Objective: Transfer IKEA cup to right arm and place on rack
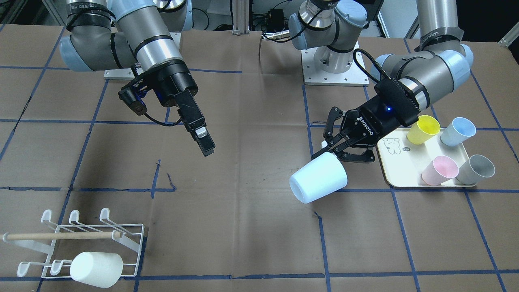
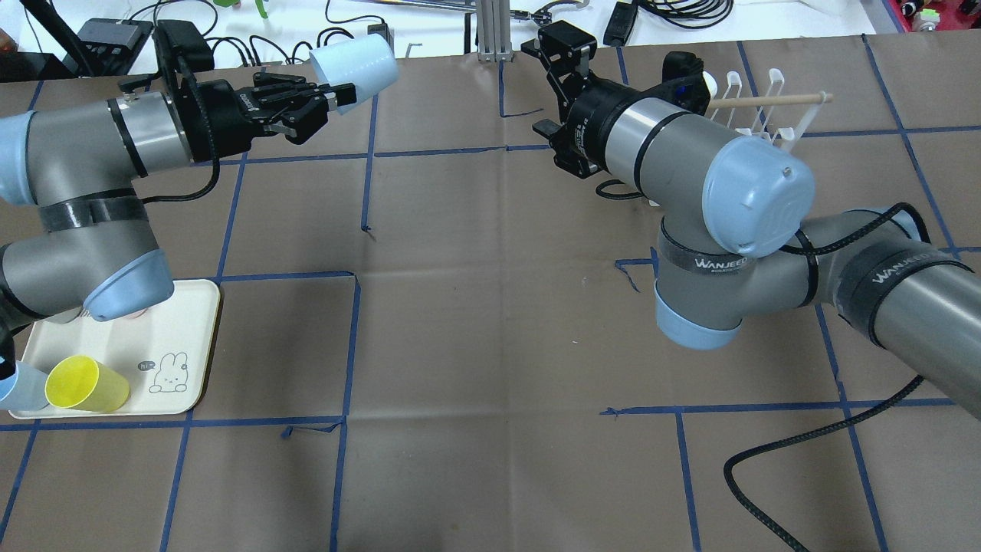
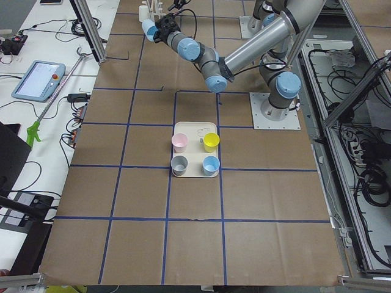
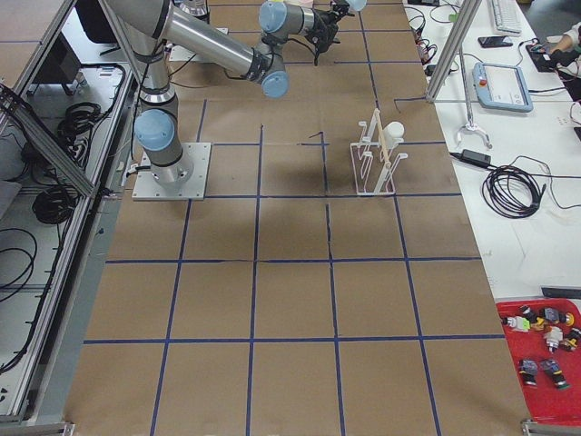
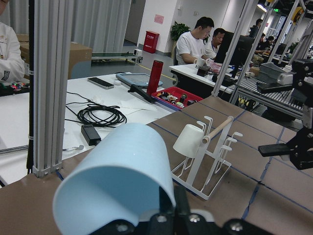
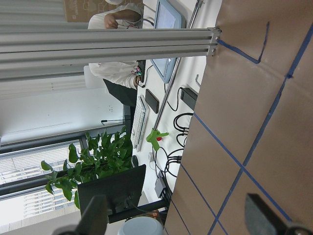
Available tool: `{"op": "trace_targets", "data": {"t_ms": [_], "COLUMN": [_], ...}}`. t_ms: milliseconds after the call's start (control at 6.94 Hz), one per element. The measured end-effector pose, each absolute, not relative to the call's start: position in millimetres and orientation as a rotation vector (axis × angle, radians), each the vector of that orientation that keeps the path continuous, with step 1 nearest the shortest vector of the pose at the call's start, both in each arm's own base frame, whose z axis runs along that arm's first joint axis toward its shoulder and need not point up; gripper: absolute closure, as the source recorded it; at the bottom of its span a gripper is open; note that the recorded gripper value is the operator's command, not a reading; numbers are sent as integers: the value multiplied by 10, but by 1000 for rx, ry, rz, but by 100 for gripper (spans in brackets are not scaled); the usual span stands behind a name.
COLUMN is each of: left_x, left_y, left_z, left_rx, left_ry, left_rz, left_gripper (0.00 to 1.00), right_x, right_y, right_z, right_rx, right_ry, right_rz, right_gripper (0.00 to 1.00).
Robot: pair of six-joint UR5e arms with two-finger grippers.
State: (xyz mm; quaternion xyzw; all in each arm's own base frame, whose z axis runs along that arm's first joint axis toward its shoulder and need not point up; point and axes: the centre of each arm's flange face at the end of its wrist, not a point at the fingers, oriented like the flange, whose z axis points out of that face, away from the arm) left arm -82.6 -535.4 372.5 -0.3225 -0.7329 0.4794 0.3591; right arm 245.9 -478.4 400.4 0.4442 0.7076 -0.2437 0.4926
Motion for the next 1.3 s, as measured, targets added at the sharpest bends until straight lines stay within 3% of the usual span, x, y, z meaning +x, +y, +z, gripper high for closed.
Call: {"op": "trace_targets", "data": {"t_ms": [1296], "left_x": [-1431], "left_y": [-5234], "left_z": [3751], "left_rx": [-789], "left_ry": [-1898], "left_rz": [1244], "left_gripper": [97], "right_x": [2683], "right_y": [-4698], "right_z": [3965], "right_rx": [1070], "right_ry": [1730], "right_rz": [-544], "right_gripper": [1]}}
